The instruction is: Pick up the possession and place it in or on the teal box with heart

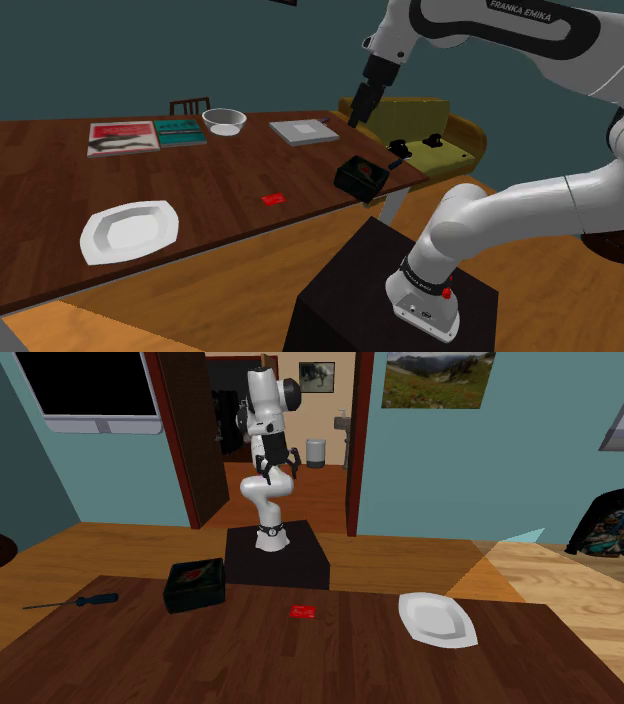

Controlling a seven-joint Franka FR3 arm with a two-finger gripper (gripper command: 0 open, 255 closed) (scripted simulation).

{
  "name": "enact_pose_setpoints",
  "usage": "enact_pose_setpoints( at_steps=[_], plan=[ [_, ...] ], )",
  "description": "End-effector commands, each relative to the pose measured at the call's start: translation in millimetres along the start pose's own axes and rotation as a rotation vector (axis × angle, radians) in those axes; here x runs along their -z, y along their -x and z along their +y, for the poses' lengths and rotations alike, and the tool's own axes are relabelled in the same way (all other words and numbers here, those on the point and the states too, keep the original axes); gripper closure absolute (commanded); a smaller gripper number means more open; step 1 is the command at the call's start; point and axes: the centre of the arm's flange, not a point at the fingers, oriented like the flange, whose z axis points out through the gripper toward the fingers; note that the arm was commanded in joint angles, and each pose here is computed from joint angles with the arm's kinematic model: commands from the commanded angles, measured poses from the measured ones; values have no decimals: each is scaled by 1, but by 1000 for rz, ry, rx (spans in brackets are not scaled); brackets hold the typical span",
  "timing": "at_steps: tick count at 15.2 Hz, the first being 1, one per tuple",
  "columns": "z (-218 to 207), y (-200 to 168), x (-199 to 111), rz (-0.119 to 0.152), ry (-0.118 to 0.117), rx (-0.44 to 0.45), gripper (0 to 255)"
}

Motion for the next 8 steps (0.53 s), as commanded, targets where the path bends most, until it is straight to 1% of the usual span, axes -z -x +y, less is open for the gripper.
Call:
enact_pose_setpoints(
  at_steps=[1,8],
  plan=[
    [0,0,0,0,0,0,0],
    [44,-13,-83,76,-55,218,0]
  ],
)
